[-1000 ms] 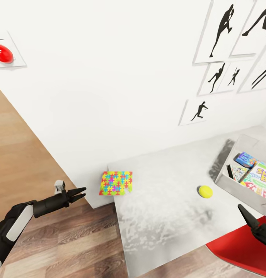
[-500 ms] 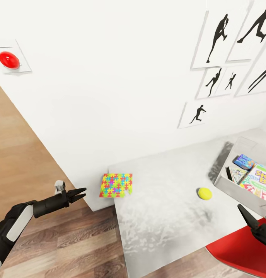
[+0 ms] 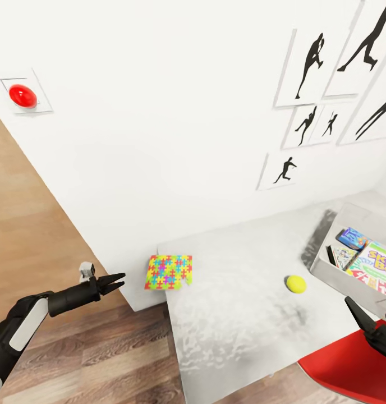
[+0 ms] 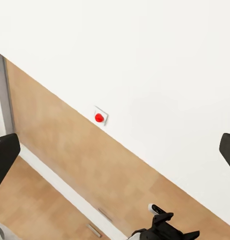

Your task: Put all the toys in the child's room - the three board games (two on the bed and one on the table), the two jigsaw puzzles on the table, and the tennis ball on the table - inside the toy box on the table in the child's room.

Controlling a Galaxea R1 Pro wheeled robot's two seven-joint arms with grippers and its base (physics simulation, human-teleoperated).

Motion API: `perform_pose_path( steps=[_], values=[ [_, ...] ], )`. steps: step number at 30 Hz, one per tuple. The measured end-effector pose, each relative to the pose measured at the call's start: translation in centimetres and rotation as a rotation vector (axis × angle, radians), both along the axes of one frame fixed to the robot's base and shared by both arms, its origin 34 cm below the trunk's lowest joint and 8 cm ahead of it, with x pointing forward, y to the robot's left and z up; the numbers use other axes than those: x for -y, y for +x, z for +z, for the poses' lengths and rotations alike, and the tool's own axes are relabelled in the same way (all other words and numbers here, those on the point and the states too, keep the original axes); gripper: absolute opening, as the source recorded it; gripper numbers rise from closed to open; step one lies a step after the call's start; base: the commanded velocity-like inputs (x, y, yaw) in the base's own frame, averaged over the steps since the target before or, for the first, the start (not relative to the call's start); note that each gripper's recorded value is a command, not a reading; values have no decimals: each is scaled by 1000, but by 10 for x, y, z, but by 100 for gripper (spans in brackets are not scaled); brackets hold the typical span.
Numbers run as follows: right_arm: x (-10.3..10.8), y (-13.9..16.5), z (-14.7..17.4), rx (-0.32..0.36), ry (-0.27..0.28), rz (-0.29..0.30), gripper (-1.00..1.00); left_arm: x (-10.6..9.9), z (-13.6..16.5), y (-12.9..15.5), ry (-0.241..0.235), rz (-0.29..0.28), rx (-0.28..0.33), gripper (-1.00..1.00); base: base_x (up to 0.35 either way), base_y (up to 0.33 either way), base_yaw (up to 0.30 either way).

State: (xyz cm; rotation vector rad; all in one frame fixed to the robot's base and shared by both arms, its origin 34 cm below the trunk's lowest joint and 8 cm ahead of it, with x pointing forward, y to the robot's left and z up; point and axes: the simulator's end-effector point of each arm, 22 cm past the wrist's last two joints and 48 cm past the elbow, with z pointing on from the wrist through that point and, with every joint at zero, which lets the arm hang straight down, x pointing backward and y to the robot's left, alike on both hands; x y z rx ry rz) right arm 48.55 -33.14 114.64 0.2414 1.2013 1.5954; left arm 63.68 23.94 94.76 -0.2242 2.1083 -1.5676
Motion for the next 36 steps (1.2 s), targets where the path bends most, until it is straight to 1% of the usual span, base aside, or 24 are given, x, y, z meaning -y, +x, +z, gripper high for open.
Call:
perform_pose_path(
  steps=[9,22,27,30,36],
  values=[
    [0,-1,3,7,-1,0,100,0,4,0,0,-1,6,100,98,47,0],
    [0,-1,3,6,-1,0,100,2,3,0,-2,-1,6,100,9,3,0],
    [0,1,-1,7,-1,0,100,3,-3,2,3,1,-3,100,0,0,0],
    [0,3,-3,6,-1,1,100,3,-11,2,19,-3,-11,100,0,0,0],
    [0,5,-7,6,-2,1,100,2,-37,-3,83,-21,-47,100,0,0,0]
  ],
)
